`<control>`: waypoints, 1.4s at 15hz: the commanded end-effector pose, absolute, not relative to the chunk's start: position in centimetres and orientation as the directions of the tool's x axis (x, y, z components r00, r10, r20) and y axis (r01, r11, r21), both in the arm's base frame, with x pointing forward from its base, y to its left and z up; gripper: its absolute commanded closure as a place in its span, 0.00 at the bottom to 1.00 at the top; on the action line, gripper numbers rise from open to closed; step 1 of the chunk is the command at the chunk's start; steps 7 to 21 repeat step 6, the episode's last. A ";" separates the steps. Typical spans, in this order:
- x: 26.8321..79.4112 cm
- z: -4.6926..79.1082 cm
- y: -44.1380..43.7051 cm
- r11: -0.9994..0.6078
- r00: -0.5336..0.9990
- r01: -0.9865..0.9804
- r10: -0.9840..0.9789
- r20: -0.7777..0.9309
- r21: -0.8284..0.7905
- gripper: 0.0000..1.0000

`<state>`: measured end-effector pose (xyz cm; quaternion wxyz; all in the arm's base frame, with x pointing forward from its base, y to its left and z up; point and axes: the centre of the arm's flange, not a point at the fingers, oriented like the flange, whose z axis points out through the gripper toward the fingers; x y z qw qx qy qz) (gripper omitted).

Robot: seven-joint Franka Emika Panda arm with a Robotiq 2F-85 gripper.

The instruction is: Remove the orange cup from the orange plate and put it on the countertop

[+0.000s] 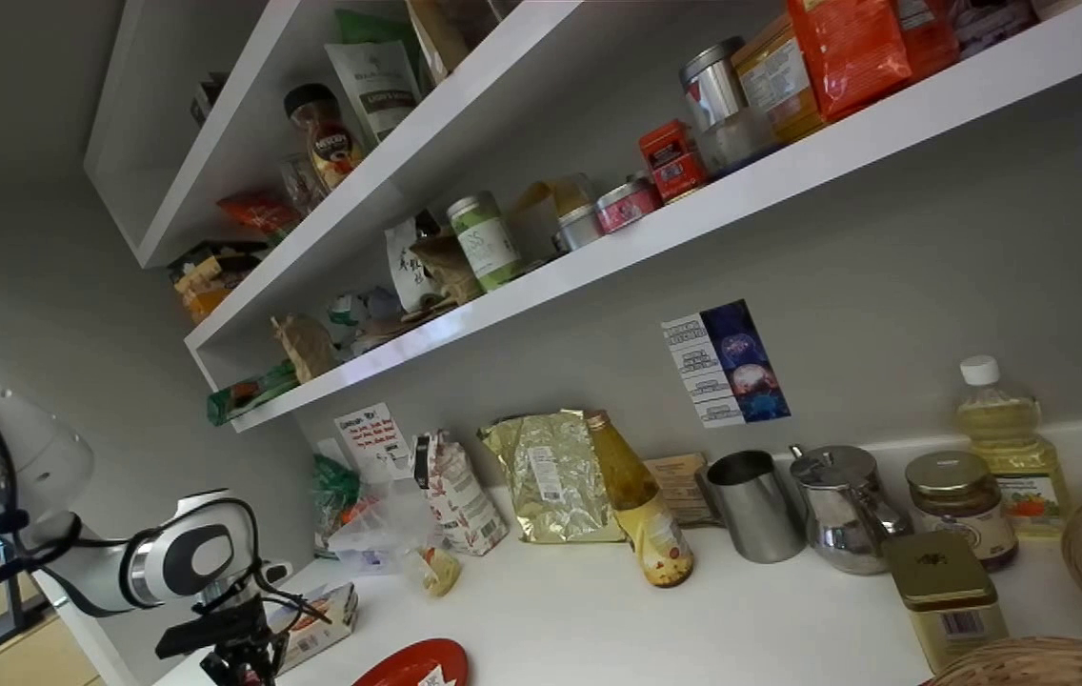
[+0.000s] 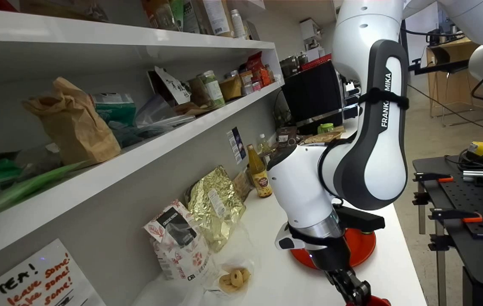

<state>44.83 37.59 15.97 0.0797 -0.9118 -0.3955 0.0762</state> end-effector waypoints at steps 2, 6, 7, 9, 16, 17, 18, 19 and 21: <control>44.9 16.0 37.6 -0.675 0.676 0.709 0.733 -0.075 -0.205 0.29; 44.8 16.0 37.6 -0.674 0.676 0.709 0.733 -0.075 -0.205 0.29; 44.8 16.0 37.6 -0.674 0.676 0.709 0.733 -0.075 -0.205 0.29; 44.8 16.0 37.6 -0.674 0.676 0.709 0.733 -0.075 -0.205 0.29; 44.8 16.0 37.6 -0.674 0.676 0.709 0.733 -0.075 -0.205 0.29; 44.8 16.0 37.6 -0.674 0.676 0.709 0.733 -0.075 -0.205 0.29; 44.8 16.0 37.6 -0.674 0.676 0.709 0.733 -0.075 -0.205 0.29; 44.8 16.0 37.6 -0.674 0.676 0.709 0.733 -0.075 -0.205 0.29; 44.8 16.0 37.6 -0.674 0.676 0.709 0.733 -0.075 -0.205 0.29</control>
